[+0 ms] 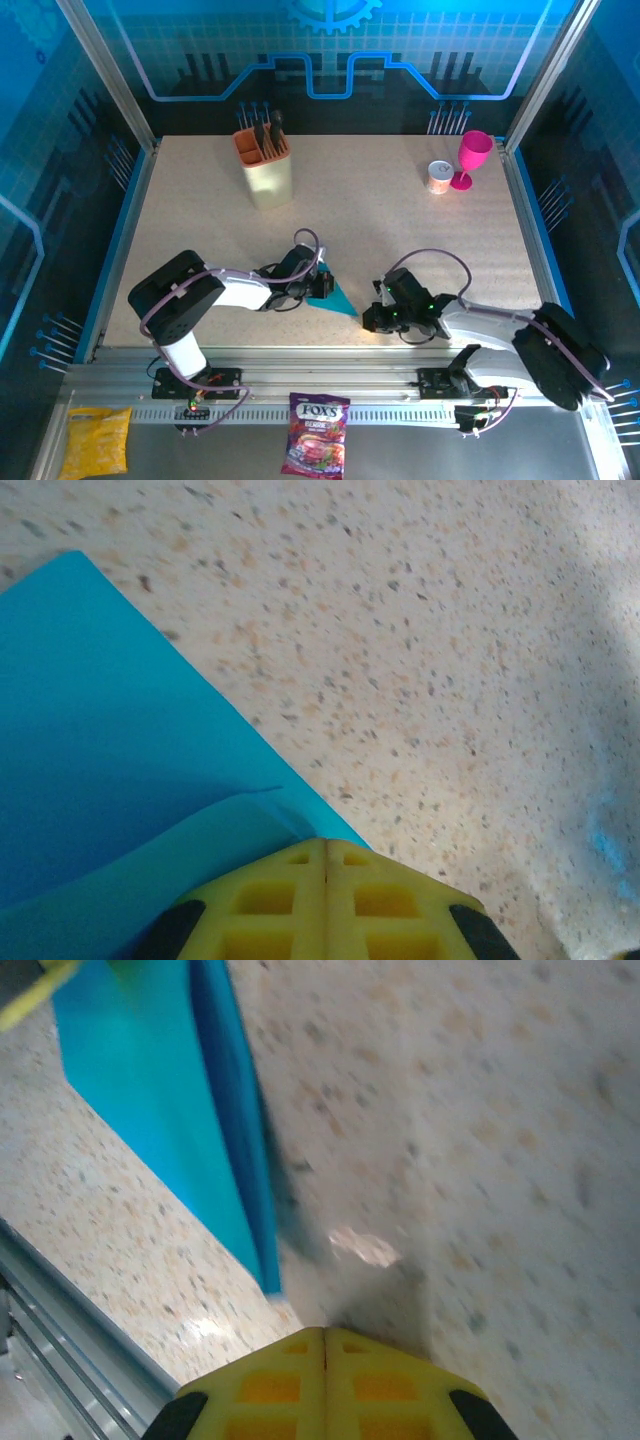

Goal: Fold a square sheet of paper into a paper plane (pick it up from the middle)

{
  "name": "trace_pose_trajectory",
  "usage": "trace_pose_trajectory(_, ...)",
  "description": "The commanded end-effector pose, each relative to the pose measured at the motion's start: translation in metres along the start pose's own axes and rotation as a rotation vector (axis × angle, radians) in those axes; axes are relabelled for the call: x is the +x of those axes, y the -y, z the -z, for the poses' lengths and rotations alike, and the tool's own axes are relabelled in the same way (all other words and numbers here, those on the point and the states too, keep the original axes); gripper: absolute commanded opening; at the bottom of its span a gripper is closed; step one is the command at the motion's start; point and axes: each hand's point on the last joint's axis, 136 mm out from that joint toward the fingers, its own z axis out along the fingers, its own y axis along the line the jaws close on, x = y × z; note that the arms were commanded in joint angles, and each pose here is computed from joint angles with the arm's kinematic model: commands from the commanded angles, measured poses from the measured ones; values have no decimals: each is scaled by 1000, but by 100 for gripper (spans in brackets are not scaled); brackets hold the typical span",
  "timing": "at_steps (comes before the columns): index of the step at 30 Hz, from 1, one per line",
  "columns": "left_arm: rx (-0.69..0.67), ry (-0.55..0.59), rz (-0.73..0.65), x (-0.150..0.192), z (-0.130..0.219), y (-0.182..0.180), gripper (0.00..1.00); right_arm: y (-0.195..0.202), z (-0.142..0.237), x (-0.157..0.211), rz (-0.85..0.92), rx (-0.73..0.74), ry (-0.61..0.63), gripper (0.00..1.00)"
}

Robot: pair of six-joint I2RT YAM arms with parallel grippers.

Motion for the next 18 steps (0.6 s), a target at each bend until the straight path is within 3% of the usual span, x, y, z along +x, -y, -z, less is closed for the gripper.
trace_pose_trajectory(1,-183,-87,19,32,-2,-53,0,52,20,50,-84,219,-157,0)
trace_pose_trajectory(9,-174,-83,19,30,-1,-51,0,-18,50,-14,5,24,63,0)
trace_pose_trajectory(18,-170,-89,22,32,-2,-51,0,-85,11,-72,47,-132,90,0)
